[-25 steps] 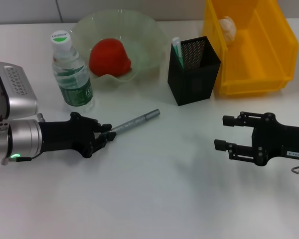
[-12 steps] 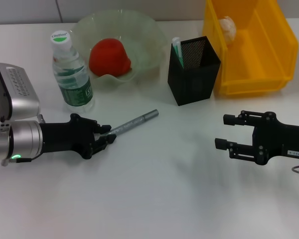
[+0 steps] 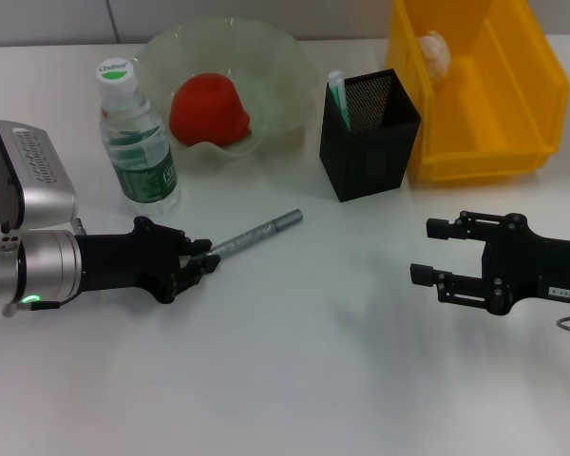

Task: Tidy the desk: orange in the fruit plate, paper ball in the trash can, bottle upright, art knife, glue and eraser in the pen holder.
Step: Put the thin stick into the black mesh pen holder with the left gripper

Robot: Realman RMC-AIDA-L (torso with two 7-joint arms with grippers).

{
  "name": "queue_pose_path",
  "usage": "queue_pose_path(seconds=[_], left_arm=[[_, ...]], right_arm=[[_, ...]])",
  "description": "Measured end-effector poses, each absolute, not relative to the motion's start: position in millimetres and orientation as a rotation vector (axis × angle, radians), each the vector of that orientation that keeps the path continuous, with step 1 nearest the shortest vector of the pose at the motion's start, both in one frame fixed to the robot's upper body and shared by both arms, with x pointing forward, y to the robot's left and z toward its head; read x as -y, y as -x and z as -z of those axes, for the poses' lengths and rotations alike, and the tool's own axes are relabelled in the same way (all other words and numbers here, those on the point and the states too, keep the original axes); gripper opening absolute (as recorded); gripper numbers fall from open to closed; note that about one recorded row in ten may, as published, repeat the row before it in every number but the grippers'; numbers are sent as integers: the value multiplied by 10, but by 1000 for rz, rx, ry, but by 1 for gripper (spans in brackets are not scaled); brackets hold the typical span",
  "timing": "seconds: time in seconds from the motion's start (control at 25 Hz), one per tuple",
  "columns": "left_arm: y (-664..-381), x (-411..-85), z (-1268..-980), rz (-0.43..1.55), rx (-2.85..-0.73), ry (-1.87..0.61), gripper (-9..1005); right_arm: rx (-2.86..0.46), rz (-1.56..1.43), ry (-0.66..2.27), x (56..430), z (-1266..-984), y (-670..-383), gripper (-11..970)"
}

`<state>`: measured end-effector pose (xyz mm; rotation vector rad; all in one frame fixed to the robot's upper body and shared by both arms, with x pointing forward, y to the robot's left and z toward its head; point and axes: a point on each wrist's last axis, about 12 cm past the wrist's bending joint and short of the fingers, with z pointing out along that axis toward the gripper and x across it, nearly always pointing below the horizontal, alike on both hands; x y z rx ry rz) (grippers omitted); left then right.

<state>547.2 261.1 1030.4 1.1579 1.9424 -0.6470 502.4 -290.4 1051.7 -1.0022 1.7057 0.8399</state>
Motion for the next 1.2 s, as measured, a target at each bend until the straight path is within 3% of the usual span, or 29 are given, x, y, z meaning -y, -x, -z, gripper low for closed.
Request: queue_pose_path(seconds=[1.2], left_arm=[[-5488, -2618, -10367, 666, -1933, -1156, 165]], right_arm=[[-1706, -839, 998, 2909, -10515, -5021, 652]])
